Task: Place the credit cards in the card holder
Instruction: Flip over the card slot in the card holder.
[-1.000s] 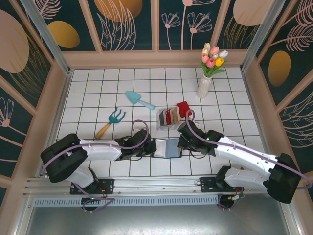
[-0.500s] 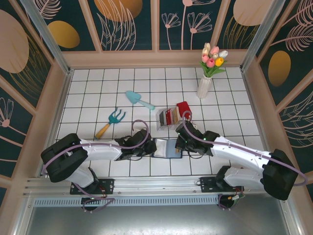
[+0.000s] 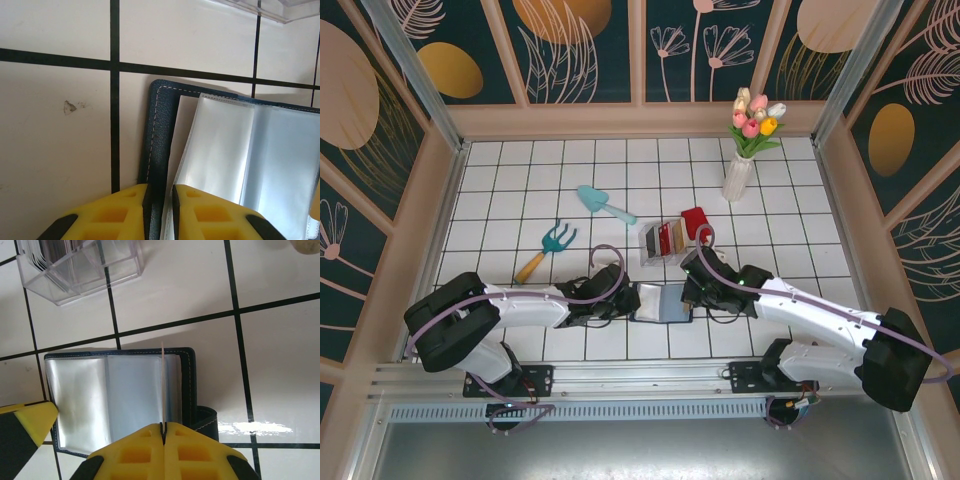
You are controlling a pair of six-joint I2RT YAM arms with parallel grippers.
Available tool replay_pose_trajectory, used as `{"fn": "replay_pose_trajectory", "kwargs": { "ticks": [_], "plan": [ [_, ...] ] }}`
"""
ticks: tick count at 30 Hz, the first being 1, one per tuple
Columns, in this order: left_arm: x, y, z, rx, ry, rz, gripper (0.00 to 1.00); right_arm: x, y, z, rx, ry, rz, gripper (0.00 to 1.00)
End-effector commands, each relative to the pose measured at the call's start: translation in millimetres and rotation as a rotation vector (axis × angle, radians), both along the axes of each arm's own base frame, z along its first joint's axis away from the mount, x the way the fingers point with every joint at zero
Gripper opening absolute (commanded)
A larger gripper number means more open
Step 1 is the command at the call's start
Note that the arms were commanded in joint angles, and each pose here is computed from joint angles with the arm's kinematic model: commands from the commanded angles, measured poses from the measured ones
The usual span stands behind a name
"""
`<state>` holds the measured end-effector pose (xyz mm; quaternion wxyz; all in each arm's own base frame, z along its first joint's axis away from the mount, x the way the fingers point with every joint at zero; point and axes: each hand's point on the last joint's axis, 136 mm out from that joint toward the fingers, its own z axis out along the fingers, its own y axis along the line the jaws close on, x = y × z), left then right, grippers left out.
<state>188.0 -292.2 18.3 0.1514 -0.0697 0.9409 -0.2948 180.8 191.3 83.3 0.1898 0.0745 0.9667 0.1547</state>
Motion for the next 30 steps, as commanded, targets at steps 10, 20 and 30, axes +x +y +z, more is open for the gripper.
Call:
{"fn": "replay_pose_trajectory", "kwargs": {
  "ticks": [10, 20, 30],
  "plan": [
    [-4, 0, -6, 0.025, 0.016, -0.022, 0.22, 3, -5, 6, -0.035, -0.018, 0.014, 0.00],
    [-4, -1, -4, 0.023, 0.015, -0.025, 0.22, 1, 1, -11, -0.040, 0.013, 0.044, 0.00],
    [-5, -2, -6, 0.022, 0.021, -0.031, 0.21, 12, 32, 18, 0.136, -0.053, 0.057, 0.00]
  ]
}}
